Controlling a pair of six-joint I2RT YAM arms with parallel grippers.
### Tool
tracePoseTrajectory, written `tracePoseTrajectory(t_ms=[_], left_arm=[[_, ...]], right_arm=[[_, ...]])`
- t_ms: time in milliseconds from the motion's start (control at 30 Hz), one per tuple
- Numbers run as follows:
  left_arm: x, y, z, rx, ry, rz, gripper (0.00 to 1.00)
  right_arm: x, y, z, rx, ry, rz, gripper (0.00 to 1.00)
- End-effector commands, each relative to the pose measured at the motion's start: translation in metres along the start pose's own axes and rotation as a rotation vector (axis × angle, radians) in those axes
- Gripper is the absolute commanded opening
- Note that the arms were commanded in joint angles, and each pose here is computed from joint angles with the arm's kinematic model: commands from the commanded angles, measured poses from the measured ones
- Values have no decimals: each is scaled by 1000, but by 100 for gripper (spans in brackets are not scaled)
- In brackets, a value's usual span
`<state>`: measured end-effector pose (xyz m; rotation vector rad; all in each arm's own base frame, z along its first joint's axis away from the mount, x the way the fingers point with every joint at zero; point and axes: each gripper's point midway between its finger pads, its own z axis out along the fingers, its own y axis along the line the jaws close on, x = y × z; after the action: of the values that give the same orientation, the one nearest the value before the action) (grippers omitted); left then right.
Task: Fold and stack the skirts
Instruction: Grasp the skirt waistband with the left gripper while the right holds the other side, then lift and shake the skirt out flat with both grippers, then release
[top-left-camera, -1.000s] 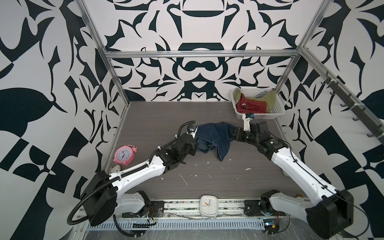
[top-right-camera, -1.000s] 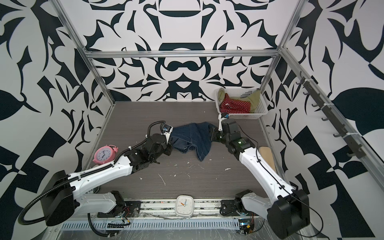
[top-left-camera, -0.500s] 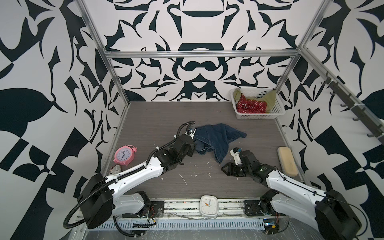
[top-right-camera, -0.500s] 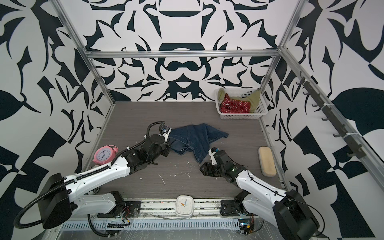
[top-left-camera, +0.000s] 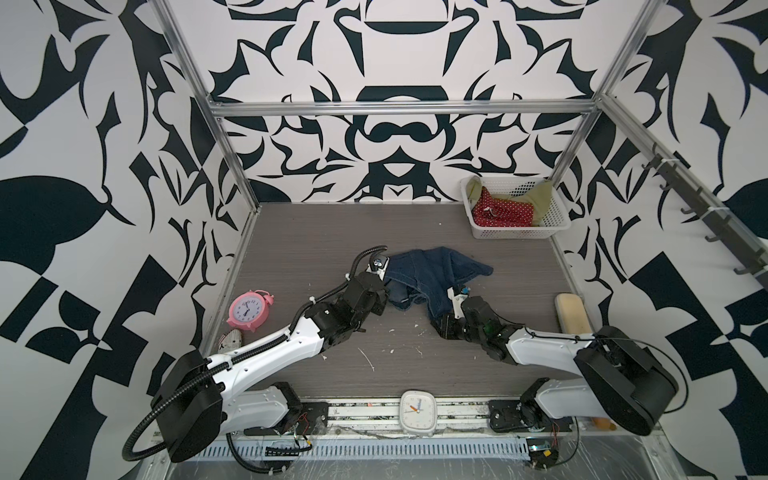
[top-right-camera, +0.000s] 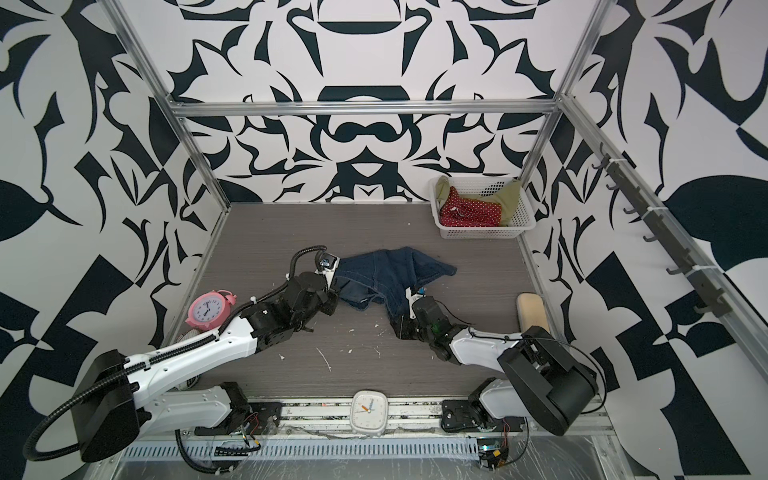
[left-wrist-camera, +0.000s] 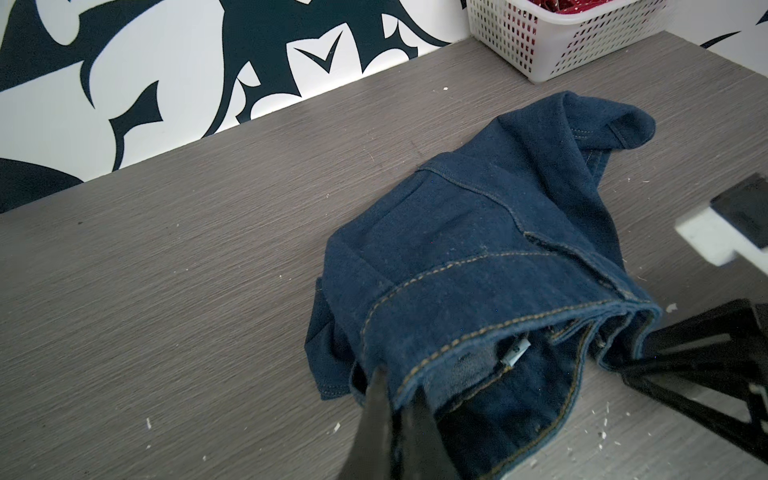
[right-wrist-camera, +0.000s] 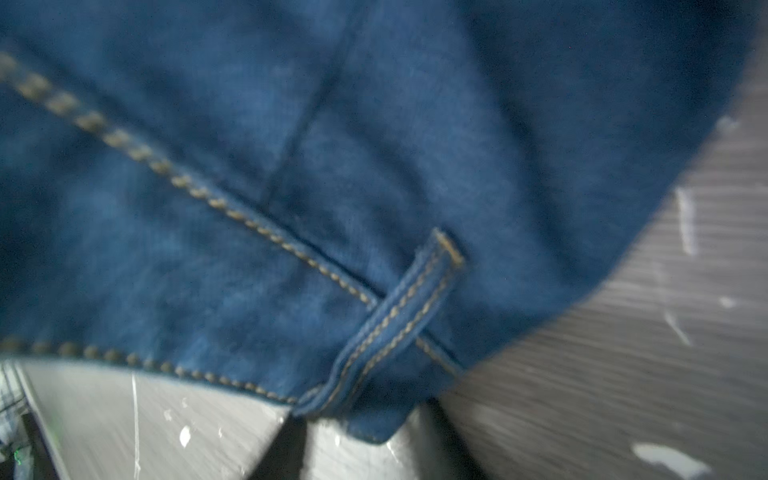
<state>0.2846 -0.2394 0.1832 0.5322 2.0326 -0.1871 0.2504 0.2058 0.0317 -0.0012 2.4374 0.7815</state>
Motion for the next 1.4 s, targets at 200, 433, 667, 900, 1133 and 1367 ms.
tracePoseTrajectory(t_ms=[200,433,667,900,1133,1367], left_arm=[[-16,30,-31,-95,-98,-70,0],[-60,47,-92,-70,-227,-4,0],[-100,47,-168,78,-352,51,0],[-125,25,-209,271,-394,104,0],[-161,-8,-237,482,-429,106,0],[-152,48,-194,117,-347,11,0]], right_arm=[[-68,27,-58,29,-240,-39,0],[-107,75,-162,-22,-333,-144,0],[-135,105,-258,-52,-459,-189,0],[-187,129,-353,25,-664,-237,0],[-241,152,-418,109,-868,-278,0],[-311,183,-348,246,-839,-379,0]])
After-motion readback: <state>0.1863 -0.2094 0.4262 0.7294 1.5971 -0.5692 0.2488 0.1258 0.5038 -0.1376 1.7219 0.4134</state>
